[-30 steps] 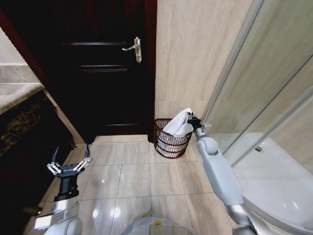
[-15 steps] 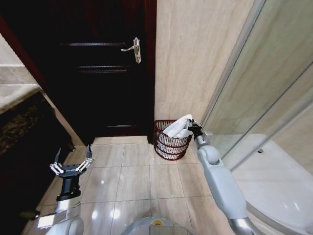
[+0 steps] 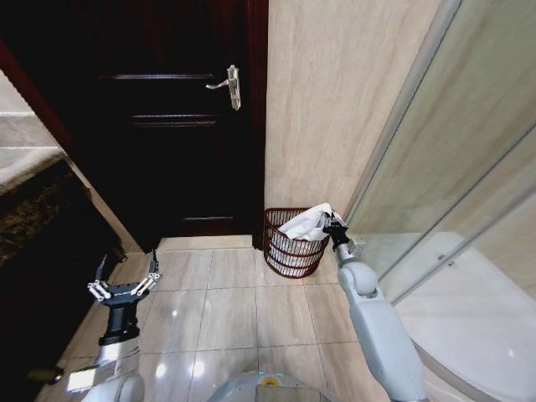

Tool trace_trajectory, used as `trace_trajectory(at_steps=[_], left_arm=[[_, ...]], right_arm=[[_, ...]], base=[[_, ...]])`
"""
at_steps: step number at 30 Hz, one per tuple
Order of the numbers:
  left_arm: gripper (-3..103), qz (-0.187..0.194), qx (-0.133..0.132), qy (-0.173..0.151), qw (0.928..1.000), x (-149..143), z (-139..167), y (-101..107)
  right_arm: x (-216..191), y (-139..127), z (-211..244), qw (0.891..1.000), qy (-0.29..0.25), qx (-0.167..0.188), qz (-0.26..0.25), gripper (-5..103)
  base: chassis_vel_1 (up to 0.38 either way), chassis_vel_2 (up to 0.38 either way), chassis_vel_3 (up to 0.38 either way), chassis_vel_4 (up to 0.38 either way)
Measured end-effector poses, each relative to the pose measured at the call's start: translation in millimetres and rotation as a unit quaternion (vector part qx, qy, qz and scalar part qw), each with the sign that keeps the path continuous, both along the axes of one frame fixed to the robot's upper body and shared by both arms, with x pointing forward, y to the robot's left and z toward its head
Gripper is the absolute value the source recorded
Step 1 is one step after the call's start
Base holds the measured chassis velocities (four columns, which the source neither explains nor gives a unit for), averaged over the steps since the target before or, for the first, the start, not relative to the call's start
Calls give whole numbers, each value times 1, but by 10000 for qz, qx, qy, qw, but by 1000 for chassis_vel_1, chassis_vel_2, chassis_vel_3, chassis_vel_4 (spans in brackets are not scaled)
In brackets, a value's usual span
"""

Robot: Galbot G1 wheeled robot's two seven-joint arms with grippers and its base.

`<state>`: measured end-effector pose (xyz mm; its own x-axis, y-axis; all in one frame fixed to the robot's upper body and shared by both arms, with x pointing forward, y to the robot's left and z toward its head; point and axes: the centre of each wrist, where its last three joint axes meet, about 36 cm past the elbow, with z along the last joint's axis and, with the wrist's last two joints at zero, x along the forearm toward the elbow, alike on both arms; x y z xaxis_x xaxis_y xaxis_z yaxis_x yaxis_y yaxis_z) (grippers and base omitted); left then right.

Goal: Discard the used towel into the hamper.

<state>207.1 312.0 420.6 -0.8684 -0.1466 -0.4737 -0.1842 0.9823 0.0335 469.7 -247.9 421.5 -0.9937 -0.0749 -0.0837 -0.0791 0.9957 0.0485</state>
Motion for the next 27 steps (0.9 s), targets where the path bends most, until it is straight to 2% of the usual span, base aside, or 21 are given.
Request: trace_trajectory(at_steps=[27], left_arm=[[100,-94,73,-31,9999,0,4,-5]], right_arm=[[-36,-9,2,9998,-187,100,-65,3]], base=[[-32,34,35,-41]])
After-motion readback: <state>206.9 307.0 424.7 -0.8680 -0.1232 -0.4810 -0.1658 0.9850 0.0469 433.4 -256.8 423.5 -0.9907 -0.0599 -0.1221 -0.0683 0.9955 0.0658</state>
